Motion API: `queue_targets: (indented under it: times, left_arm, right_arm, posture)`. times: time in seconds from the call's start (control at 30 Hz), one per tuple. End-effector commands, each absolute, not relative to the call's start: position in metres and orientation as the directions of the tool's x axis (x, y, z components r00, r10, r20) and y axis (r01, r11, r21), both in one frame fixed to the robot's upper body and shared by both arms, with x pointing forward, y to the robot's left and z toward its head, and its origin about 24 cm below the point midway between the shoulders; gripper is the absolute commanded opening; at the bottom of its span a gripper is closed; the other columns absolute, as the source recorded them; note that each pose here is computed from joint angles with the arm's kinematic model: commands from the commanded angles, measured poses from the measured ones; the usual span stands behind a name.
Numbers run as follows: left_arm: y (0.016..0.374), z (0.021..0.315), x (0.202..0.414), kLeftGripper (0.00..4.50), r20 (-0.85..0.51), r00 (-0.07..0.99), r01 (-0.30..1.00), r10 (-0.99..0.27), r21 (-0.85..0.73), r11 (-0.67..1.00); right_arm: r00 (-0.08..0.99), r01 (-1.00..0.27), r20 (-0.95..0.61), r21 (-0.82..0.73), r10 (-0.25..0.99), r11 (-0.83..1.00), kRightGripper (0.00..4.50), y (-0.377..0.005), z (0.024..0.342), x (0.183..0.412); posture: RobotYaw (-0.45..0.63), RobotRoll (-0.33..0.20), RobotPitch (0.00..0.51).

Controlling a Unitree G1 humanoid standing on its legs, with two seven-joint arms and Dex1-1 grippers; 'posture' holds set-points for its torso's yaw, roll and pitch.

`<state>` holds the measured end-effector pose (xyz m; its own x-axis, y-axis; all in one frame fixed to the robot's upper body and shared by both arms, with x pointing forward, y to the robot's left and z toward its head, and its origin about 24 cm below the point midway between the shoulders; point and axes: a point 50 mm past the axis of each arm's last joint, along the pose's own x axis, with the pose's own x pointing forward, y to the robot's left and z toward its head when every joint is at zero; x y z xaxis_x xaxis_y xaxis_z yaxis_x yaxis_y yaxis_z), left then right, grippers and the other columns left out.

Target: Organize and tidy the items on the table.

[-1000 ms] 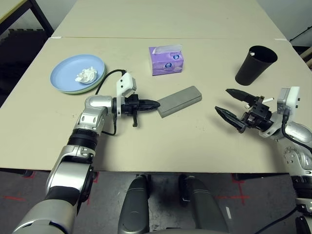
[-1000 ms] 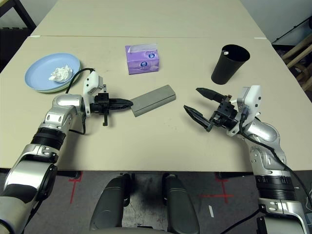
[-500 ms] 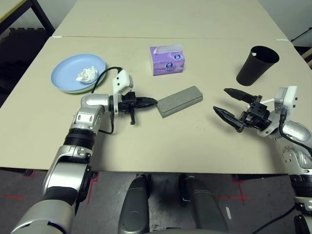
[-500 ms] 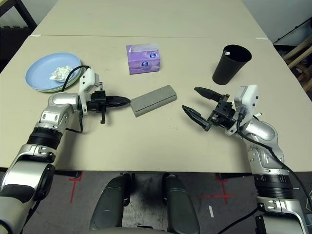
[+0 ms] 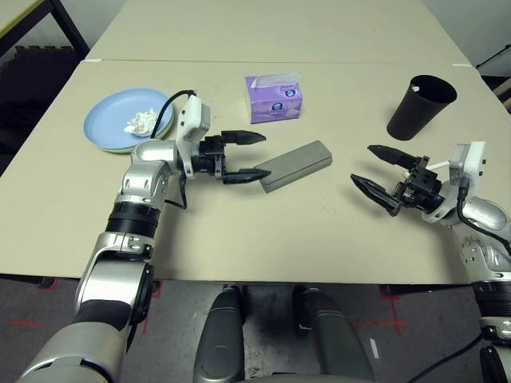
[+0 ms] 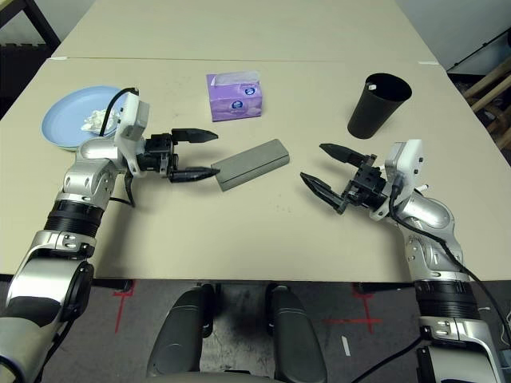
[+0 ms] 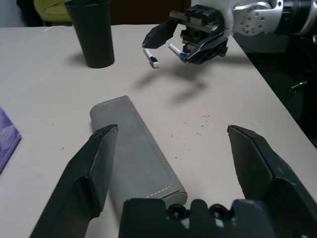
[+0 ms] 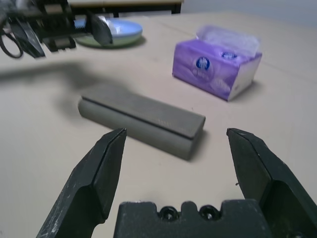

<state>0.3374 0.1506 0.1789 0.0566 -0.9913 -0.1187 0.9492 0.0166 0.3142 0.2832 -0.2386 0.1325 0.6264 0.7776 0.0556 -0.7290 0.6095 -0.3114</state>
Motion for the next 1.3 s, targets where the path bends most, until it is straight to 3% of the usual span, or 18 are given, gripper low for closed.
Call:
queue_targets:
  times: [0.03,0.13,0.33,0.53,0.73,1.0,1.3]
  left_arm:
    - [0.144,0.169,0.334,4.48,-0.145,0.009,0.948,-0.989,0.316,-0.038]
    - [0.140,0.168,0.333,4.48,-0.123,-0.007,0.945,-0.992,0.323,-0.047]
    - [0.133,0.174,0.333,4.48,-0.081,-0.032,0.937,-0.996,0.345,-0.058]
    - [0.124,0.175,0.332,4.48,-0.036,-0.051,0.940,-0.998,0.336,-0.060]
    - [0.121,0.175,0.332,4.48,-0.012,-0.050,0.940,-0.999,0.338,-0.051]
    - [0.113,0.179,0.330,4.48,0.047,-0.040,0.946,-0.998,0.322,-0.023]
    - [0.119,0.175,0.329,4.48,0.030,0.009,0.951,-0.999,0.307,0.018]
  right_arm:
    - [0.663,-0.715,-0.013,-0.309,0.749,0.627,4.50,-0.242,0.131,0.286]
    - [0.685,-0.704,-0.063,-0.317,0.726,0.636,4.50,-0.247,0.140,0.288]
    - [0.712,-0.698,-0.332,-0.436,0.619,0.568,4.50,-0.259,0.155,0.290]
    - [0.568,-0.823,-0.630,-0.434,0.530,0.366,4.50,-0.276,0.157,0.282]
    - [0.433,-0.898,-0.819,-0.427,0.376,0.102,4.50,-0.291,0.180,0.288]
    - [0.352,-0.915,-0.906,-0.386,0.235,-0.120,4.50,-0.304,0.189,0.302]
    - [0.296,-0.904,-0.931,-0.345,0.212,-0.252,4.50,-0.297,0.183,0.313]
  posture:
    - [0.08,0.000,0.208]
    - [0.08,0.000,0.207]
    - [0.06,0.000,0.203]
    - [0.06,0.000,0.205]
    - [0.06,0.000,0.204]
    - [0.07,0.000,0.219]
    - [0.10,0.000,0.237]
